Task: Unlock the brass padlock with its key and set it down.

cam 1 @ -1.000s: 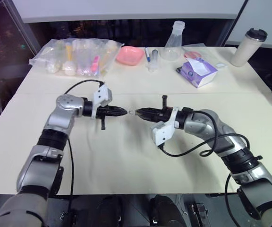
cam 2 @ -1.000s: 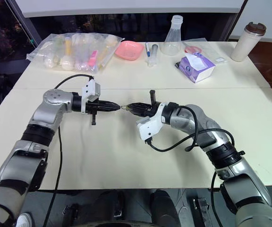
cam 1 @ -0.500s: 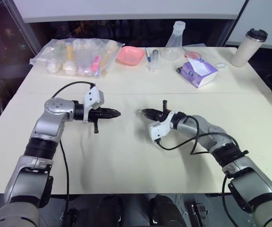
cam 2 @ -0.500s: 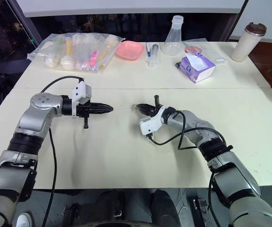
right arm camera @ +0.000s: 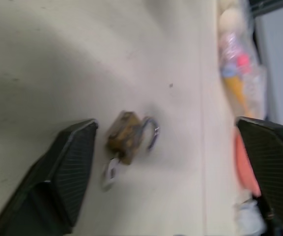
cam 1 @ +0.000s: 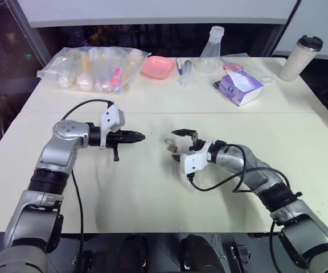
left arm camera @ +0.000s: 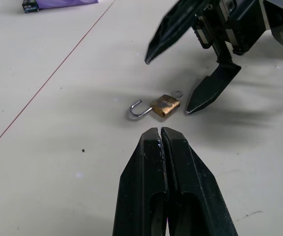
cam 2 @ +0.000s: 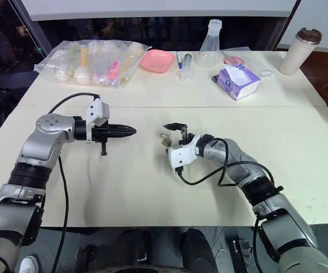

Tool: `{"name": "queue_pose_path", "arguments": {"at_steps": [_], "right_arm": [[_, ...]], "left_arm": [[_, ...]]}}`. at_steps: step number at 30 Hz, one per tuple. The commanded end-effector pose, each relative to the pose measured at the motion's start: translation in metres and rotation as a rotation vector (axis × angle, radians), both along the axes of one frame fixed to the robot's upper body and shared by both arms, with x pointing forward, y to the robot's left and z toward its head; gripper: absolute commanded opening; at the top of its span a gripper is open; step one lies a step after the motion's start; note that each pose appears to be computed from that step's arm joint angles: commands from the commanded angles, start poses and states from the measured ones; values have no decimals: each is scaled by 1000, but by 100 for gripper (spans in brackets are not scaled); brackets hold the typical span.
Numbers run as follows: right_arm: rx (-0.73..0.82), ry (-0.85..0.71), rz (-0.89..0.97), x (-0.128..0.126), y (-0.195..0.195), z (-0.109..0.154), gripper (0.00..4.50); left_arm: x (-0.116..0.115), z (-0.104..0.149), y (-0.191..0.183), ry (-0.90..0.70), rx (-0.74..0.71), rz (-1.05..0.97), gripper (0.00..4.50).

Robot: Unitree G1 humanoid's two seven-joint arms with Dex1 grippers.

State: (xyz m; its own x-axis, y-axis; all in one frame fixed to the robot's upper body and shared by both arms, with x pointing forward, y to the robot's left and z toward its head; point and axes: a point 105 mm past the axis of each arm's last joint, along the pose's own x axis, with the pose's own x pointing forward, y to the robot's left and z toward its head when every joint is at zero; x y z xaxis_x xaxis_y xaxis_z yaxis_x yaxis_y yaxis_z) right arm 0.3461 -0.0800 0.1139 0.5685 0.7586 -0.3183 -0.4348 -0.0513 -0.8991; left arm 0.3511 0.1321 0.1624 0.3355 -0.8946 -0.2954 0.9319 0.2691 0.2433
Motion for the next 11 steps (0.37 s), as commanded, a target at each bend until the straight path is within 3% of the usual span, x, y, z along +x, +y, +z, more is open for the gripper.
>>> {"name": "queue_pose_path", "arguments": {"at_steps": [1, 5, 11], "right_arm": [[31, 115, -57, -7, -21, 5, 447], [183, 375, -154, -28, -44, 21, 447], [248, 634, -169, -63, -49, 26, 447]], "left_arm": [[1, 14, 1, -49, -14, -5, 0], [-8, 9, 3, -9, 7, -36, 0], [-16, 3, 10, 11, 51, -40, 0]]}}
